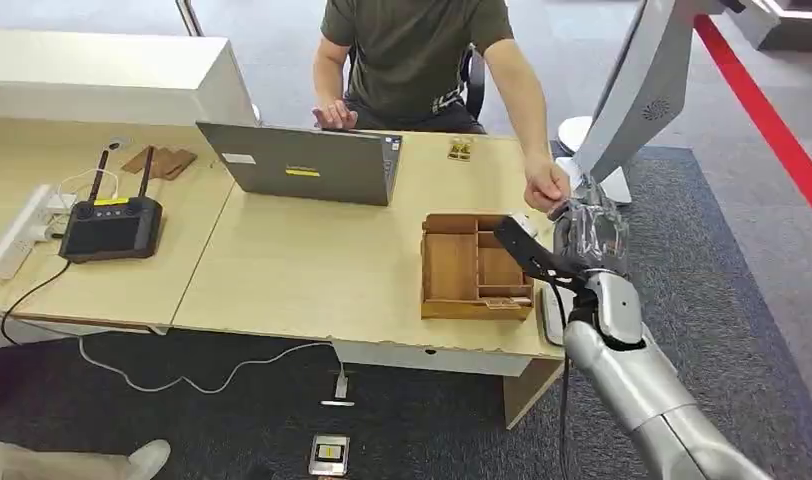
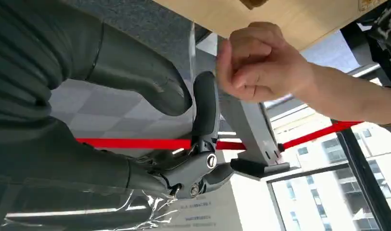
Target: Pass the card to the sensor for recognition and then transmit it.
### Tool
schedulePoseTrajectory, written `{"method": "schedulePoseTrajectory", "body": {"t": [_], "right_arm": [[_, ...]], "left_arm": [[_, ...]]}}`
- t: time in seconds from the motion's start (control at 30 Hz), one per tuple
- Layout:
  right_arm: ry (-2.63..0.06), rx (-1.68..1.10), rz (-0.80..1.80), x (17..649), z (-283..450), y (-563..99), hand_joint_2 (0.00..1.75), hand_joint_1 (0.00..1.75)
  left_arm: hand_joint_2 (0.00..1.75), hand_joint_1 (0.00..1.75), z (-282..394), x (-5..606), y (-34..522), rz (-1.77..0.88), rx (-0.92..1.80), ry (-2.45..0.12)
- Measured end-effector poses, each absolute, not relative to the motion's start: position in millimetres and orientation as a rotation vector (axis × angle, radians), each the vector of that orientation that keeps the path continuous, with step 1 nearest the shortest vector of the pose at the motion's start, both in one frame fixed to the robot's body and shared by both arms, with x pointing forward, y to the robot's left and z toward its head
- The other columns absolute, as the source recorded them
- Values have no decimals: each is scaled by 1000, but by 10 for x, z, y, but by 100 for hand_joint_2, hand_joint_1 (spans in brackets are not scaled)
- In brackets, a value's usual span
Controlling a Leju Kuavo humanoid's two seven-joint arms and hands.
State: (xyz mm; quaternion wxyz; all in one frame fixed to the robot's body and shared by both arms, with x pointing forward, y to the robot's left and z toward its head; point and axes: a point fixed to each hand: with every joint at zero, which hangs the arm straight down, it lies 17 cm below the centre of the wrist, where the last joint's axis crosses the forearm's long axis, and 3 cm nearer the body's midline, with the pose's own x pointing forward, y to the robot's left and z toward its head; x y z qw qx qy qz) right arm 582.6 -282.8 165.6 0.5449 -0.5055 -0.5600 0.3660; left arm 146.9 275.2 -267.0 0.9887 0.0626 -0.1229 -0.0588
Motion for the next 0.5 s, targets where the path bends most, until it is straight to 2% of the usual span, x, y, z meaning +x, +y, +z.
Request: {"method": "schedulePoseTrajectory", "body": {"t": [0.27,0.5], "right_arm": [[-1523,-1082,653,5661,1981,-2943,175,175],[-1583,-967,525,5403,1859,-3096,175,175]], "left_arm": [[175,0,-2706,1315,2810,-50,143,-244],[175,0,-2736,1162,2865,8,152,-233]]}}
